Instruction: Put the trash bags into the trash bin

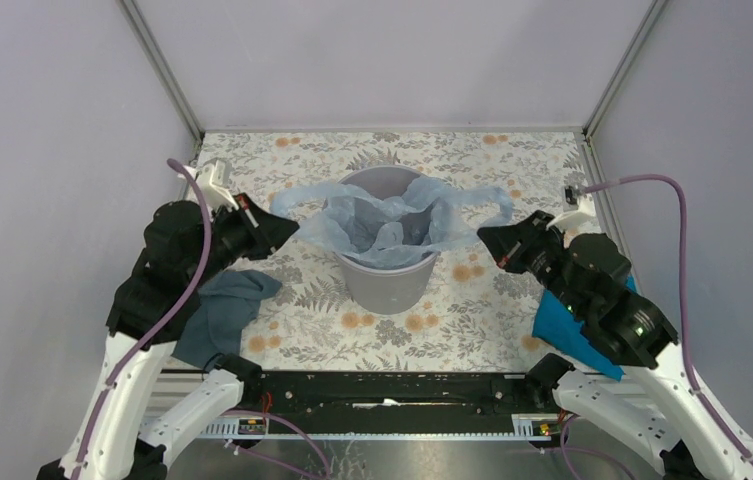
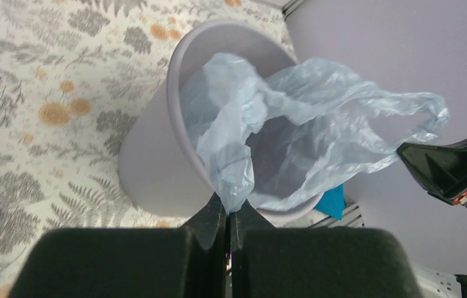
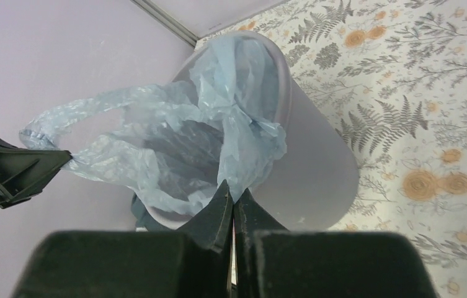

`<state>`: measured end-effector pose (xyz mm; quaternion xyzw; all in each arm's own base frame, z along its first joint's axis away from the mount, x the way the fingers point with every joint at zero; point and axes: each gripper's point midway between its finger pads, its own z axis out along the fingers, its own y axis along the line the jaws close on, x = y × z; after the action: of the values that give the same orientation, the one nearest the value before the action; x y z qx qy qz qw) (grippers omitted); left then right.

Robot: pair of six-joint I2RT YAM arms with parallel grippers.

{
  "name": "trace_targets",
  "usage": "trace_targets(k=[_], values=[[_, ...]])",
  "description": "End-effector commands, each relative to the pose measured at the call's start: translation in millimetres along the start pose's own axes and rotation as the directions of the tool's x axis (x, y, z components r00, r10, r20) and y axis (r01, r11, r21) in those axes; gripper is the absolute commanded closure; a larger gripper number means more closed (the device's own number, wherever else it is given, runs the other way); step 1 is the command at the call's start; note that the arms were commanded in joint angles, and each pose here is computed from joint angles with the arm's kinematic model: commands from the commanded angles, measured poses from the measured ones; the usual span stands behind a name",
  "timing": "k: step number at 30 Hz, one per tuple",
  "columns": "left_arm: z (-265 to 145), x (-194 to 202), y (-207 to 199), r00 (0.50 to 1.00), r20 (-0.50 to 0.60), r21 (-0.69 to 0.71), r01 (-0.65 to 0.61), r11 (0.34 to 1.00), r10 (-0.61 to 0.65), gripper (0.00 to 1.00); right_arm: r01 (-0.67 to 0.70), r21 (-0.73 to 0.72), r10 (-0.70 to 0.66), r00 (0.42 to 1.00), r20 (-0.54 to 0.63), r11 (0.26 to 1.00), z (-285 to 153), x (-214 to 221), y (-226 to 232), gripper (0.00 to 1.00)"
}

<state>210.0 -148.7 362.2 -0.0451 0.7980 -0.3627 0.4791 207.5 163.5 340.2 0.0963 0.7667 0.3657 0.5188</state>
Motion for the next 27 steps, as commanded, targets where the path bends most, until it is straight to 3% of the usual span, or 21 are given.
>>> trace_targets(k=[1,16,22,27], values=[[-8,24,25,0.999,-0.043,-0.083,0.007,0.997,-0.011,1.00,0.053,0.056,-0.050,0.997,-0.051,0.997,-11,20,-27,1.00],[-23,46,54,0.996,-0.092,-0.194,-0.030,0.980,0.012,1.00,0.120,0.195,-0.100,0.989,-0.112,0.973,-34,40,-72,1.00],[1,77,82,0.991,-0.131,-0.226,-0.001,0.974,-0.029,1.00,0.157,0.228,-0.116,0.976,-0.184,0.961,-9,70,-91,1.00],[33,77,102,0.997,-0.076,-0.261,0.012,0.965,-0.033,1.00,0.248,0.249,-0.218,0.966,-0.140,0.936,26,73,-107,1.00]])
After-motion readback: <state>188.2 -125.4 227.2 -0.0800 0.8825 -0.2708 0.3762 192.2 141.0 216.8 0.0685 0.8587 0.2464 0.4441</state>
